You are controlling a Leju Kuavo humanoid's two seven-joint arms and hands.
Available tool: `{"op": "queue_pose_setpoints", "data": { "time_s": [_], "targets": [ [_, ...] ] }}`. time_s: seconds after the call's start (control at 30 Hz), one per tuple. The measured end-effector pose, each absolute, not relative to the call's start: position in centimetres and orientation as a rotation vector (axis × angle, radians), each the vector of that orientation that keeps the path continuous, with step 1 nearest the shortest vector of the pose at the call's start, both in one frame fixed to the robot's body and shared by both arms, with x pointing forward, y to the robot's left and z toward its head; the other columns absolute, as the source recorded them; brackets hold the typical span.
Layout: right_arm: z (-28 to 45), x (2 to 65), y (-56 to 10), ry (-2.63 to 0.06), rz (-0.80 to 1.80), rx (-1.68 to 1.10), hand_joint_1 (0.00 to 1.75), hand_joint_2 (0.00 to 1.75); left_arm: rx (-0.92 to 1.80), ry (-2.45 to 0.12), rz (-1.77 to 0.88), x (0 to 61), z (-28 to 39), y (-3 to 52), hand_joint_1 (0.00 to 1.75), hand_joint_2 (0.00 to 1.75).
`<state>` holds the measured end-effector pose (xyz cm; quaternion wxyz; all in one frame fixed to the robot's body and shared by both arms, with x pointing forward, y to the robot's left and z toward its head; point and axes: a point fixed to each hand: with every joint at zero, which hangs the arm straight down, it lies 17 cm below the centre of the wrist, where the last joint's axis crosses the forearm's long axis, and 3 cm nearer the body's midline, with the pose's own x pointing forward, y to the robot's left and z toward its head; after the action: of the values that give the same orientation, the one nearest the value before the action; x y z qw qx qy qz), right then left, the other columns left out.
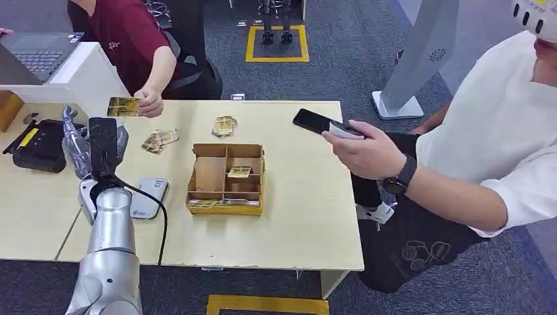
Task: Pass the card to the sensor for recognition and then transmit it.
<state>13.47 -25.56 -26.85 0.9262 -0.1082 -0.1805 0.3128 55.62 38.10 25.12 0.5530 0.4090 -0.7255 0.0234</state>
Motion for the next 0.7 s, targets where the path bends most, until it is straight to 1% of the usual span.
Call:
{"op": "queue_pose_setpoints", "data": {
  "time_s": [0.13,0.2,0.37,0.47,0.53,0.7],
  "targets": [
    [-26.9,13.5,-25.6,-0.370,0.641,-0.222,0.00,0.00,0.945,-1.713,0.048,55.9,25.0,37.9,0.00,1.75],
    [-26.9,13.5,-25.6,-0.370,0.640,-0.223,0.00,0.00,0.891,-1.721,0.031,56.2,24.7,37.2,0.00,1.75],
    [-26.9,13.1,-25.8,-0.370,0.593,-0.230,0.00,0.00,0.633,-1.850,-0.153,56.8,24.8,31.5,0.00,1.75],
    [-27.1,12.0,-26.3,-0.349,0.545,-0.237,0.00,0.00,0.477,-1.962,-0.278,54.5,25.0,27.0,0.00,1.75],
    [-27.3,11.4,-26.5,-0.335,0.521,-0.242,0.00,0.00,0.434,-2.001,-0.345,52.3,24.2,24.8,0.00,1.75],
    [-27.4,10.6,-27.2,-0.309,0.453,-0.262,0.00,0.00,0.526,-2.075,-0.653,45.9,21.7,18.3,0.00,1.75]
  ]
}}
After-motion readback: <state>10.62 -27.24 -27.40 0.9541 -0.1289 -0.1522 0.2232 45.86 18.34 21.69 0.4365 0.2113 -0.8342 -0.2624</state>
